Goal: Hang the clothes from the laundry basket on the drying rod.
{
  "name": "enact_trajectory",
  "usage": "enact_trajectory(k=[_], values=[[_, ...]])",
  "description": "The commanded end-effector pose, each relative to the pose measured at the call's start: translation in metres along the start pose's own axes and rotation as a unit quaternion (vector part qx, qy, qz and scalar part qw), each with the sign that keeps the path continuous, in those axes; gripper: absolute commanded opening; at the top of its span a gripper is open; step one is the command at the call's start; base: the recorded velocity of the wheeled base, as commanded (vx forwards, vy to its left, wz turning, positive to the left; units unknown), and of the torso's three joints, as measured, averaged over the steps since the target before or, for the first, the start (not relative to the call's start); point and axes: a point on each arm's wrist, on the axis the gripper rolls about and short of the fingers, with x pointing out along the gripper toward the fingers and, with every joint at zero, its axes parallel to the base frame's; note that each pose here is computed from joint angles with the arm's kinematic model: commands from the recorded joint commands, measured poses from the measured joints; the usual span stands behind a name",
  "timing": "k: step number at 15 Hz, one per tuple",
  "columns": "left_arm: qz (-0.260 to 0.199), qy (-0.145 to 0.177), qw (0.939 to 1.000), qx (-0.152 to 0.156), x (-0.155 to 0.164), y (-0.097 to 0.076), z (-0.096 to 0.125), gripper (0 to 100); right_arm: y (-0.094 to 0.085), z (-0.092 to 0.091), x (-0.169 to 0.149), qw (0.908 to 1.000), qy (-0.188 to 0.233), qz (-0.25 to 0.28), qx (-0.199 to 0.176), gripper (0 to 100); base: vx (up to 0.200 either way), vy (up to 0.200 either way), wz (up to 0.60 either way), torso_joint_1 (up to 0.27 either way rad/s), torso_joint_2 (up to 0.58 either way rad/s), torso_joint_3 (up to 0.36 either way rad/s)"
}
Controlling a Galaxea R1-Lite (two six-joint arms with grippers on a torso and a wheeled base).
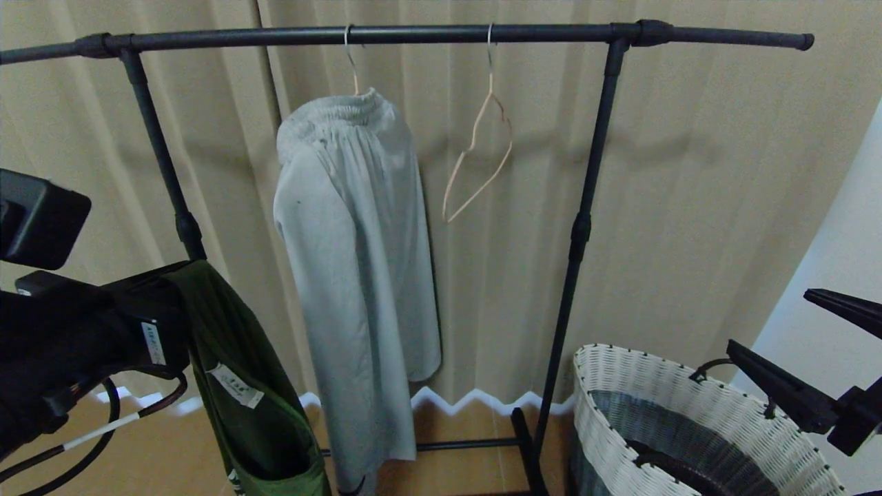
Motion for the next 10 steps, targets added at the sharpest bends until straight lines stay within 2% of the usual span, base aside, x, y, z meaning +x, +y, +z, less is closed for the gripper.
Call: enact_trajectory(k=[1, 6, 10], values=[[-0.001, 0.004, 1.0, 0.002, -0.001, 0.0, -0.002, 0, 0.0, -0.001, 0.002, 1.0, 0.006, 0.002, 0.0, 100, 0.0, 0.0, 0.0, 0.11, -0.51, -0.325], [-0.024, -0.004, 0.9997, 0.002, -0.008, 0.001, -0.005, 0, 0.0, -0.003, 0.01, 0.9998, 0.019, 0.004, 0.001, 100, 0.0, 0.0, 0.0, 0.154, -0.47, -0.307], [-0.026, -0.004, 0.9997, 0.002, -0.008, 0.001, -0.005, 0, -0.007, -0.008, 0.015, 0.9991, 0.038, -0.015, 0.006, 100, 0.0, 0.0, 0.0, 0.185, -0.49, -0.299]])
